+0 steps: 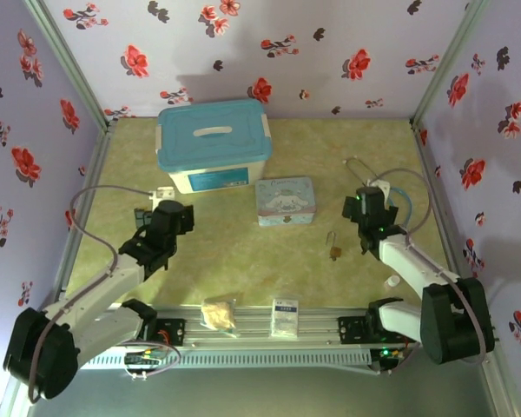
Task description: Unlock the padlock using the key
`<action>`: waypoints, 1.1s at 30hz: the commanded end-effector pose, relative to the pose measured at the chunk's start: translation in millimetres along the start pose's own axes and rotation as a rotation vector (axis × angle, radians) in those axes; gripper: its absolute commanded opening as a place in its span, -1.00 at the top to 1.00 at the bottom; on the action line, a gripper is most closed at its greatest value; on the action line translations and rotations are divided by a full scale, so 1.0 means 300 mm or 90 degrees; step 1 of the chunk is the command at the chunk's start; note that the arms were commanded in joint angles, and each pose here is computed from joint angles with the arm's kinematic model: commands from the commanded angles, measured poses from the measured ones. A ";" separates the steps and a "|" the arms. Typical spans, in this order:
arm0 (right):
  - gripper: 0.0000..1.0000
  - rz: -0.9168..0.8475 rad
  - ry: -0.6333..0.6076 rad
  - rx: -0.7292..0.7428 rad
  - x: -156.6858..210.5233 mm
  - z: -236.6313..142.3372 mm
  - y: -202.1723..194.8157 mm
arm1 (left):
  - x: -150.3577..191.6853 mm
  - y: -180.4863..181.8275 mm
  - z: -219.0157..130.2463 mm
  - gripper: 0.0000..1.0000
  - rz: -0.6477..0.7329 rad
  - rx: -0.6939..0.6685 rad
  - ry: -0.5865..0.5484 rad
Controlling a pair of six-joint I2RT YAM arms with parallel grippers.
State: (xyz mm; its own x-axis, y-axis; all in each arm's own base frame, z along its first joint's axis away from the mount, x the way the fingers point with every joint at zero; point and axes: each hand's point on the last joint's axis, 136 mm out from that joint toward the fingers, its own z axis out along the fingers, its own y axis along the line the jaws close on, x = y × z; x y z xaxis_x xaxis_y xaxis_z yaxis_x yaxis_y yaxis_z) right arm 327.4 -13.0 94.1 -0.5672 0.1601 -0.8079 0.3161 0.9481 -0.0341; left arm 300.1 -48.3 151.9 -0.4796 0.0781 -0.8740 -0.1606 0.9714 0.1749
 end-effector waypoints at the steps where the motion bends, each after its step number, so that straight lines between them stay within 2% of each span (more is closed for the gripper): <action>1: -0.84 0.055 -0.137 -0.002 -0.108 0.022 -0.048 | -0.086 0.098 0.014 -0.99 0.031 -0.099 -0.100; 5: -0.87 0.052 -0.142 0.023 -0.120 0.069 -0.065 | -0.087 0.134 0.071 -0.99 0.087 -0.137 -0.124; 9: -0.87 0.058 -0.194 0.013 -0.159 0.085 -0.066 | 0.007 0.196 0.201 -0.99 -0.029 -0.097 -0.097; 10: -0.87 0.051 -0.201 0.014 -0.167 0.090 -0.064 | 0.012 0.191 0.210 -0.99 -0.033 -0.087 -0.091; 11: -0.86 0.051 -0.208 0.014 -0.166 0.098 -0.067 | -0.018 0.192 0.211 -0.99 -0.047 -0.078 -0.118; 12: -0.87 0.055 -0.215 0.014 -0.163 0.109 -0.069 | 0.003 0.199 0.216 -0.99 -0.059 -0.067 -0.134; 14: -0.87 0.067 -0.211 0.013 -0.144 0.138 -0.077 | -0.006 0.206 0.239 -0.99 -0.084 -0.041 -0.156; 18: -0.89 0.047 -0.188 -0.024 -0.141 0.158 -0.038 | -0.010 0.209 0.289 -0.99 -0.090 -0.023 -0.148; 20: -0.89 0.029 -0.172 -0.049 -0.116 0.190 -0.008 | 0.015 0.224 0.316 -0.99 -0.107 -0.029 -0.154; 21: -0.90 0.023 -0.191 -0.064 -0.121 0.194 0.009 | 0.037 0.224 0.336 -0.99 -0.114 -0.023 -0.150; 23: -0.91 0.022 -0.173 -0.060 -0.118 0.192 0.005 | 0.048 0.203 0.351 -0.99 -0.098 -0.010 -0.159; 24: -0.98 0.022 -0.167 -0.058 -0.114 0.194 0.003 | 0.053 0.191 0.353 -0.99 -0.090 -0.003 -0.144; 26: -0.99 0.025 -0.185 -0.059 -0.121 0.192 0.002 | 0.033 0.196 0.384 -0.99 -0.086 -0.020 -0.128; 27: -0.99 0.024 -0.177 -0.054 -0.116 0.191 -0.001 | 0.037 0.198 0.404 -0.99 -0.086 -0.028 -0.098; 33: -0.99 0.023 -0.175 -0.055 -0.117 0.192 0.000 | 0.032 0.208 0.408 -0.99 -0.090 -0.037 -0.100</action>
State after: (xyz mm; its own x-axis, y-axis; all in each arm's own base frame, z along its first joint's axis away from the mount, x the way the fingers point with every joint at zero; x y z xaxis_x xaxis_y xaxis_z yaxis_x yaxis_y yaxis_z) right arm 383.1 -34.4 75.4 -0.3631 0.1373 -0.9216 0.2692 0.9624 0.0373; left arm 390.3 38.7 98.7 -0.3112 -0.0097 -0.9503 -0.2540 0.9644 0.0733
